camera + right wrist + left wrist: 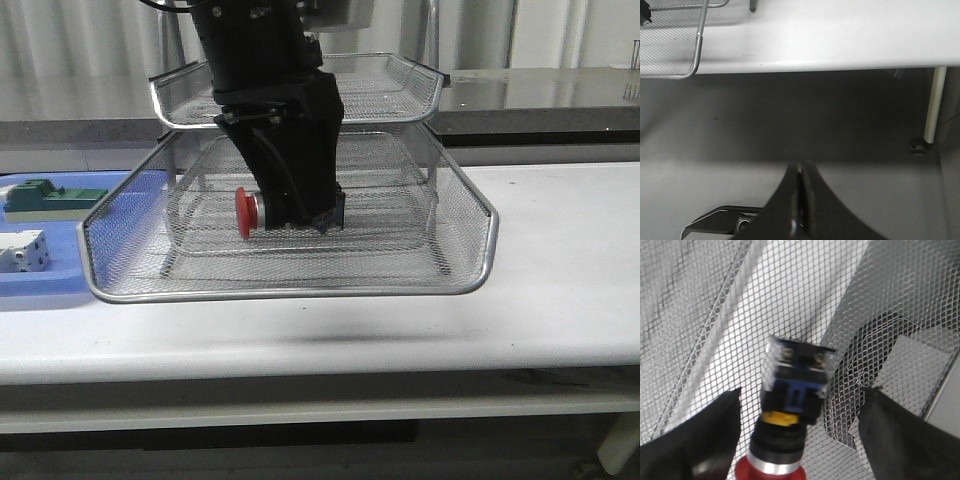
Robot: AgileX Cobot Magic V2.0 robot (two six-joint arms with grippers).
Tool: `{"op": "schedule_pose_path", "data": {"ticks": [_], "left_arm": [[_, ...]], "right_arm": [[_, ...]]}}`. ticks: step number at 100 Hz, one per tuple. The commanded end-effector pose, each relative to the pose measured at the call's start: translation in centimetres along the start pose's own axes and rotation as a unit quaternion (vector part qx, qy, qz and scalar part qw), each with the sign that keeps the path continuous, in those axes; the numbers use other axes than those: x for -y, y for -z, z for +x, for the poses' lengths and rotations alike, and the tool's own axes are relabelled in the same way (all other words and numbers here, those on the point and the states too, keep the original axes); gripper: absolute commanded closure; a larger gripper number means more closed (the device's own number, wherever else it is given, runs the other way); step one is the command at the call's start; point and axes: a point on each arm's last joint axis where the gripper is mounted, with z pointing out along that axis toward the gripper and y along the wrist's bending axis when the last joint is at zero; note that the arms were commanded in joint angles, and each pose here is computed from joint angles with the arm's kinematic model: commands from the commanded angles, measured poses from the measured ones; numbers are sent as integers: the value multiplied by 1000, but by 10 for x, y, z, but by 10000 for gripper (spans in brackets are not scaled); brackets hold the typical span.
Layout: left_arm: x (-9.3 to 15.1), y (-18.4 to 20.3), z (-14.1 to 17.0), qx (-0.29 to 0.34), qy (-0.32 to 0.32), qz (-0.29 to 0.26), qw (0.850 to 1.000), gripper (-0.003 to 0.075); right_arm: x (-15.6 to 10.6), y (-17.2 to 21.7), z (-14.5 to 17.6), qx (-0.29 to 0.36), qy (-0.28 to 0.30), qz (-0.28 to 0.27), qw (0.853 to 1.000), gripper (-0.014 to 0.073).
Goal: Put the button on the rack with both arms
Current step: 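Carry the button with the left gripper into the pulled-out mesh tray, then open the left gripper and lift it away from the button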
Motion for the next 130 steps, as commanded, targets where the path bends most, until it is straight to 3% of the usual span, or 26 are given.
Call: {"op": "schedule_pose_path", "data": {"ticks": [1, 53, 80, 107, 130], "left_arm": [[9, 32, -6, 48, -9, -12, 999, 225], [14, 63, -10, 71, 1, -14, 997, 225], [16, 109, 4, 114, 4, -44, 992, 226], [-6, 160, 46, 150, 71, -85, 982, 226], [-20, 168, 104, 136, 144, -94, 976, 227]], "right_arm": [[-1, 7, -11, 37, 3, 0, 999, 662], [-1, 7, -11, 37, 3, 0, 999, 662], [-1, 7, -11, 37, 3, 0, 999, 662], [-1, 7, -11, 37, 3, 0, 999, 662], [-1, 7, -11, 37, 3, 0, 999, 662]]}}
